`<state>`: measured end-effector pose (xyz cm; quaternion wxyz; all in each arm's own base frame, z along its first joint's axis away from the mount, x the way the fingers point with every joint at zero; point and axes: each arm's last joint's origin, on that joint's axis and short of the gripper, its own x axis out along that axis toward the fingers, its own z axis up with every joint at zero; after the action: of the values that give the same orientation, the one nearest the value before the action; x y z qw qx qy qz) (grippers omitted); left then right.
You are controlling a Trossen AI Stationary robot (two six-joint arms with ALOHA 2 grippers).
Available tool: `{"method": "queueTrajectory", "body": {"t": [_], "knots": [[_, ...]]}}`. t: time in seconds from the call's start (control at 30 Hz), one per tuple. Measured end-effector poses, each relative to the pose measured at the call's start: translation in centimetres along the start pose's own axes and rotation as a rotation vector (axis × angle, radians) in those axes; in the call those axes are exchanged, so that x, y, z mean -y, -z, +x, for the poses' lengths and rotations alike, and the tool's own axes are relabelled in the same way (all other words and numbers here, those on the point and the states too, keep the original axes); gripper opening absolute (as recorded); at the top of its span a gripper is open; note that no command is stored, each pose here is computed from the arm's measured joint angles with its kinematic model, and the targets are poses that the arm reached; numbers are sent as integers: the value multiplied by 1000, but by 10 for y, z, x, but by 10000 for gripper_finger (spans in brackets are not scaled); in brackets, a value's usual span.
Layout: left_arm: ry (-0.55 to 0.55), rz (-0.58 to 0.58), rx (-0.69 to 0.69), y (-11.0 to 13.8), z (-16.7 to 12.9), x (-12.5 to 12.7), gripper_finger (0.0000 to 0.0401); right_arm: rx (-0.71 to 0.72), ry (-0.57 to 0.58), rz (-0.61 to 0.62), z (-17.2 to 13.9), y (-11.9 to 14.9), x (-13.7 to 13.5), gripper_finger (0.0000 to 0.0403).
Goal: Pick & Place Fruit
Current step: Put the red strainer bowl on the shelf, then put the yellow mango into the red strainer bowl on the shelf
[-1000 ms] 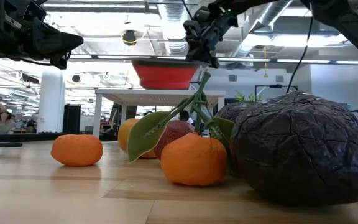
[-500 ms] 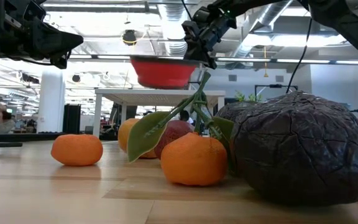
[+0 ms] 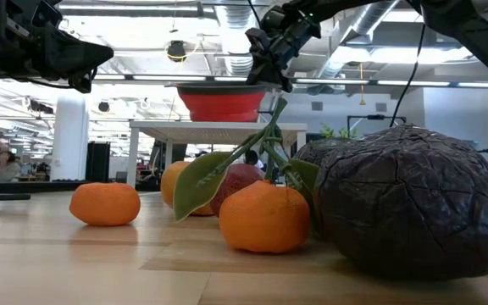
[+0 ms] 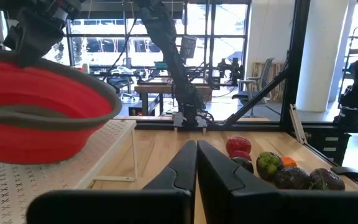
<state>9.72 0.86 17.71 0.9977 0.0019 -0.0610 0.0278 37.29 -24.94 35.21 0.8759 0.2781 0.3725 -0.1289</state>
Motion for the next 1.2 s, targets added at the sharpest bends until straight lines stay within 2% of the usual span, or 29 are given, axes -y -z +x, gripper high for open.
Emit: {"method": "queueTrajectory", "body": {"t": [0.17, 0.3, 0.47, 0.7, 0.83, 1.03, 1.2], "knots": [[0, 0, 3, 0, 0, 0, 8, -7, 0, -6, 2, 1, 0, 56], [-1, 0, 6, -1, 0, 0, 8, -47, 5, -4, 15, 5, 2, 75], [0, 0, 6, -1, 0, 0, 8, -65, -2, -36, 29, 6, 1, 123], [0, 0, 6, -1, 0, 0, 8, -32, -11, -68, 25, 3, -1, 211], [-1, 0, 7, -1, 0, 0, 8, -30, -3, -77, 20, 2, 4, 244], [-1, 0, 7, -1, 0, 0, 8, 6, 55, -151, 11, -1, 7, 245], [0, 0, 8, -1, 0, 0, 8, 112, 164, -290, -21, -7, -10, 224]]}}
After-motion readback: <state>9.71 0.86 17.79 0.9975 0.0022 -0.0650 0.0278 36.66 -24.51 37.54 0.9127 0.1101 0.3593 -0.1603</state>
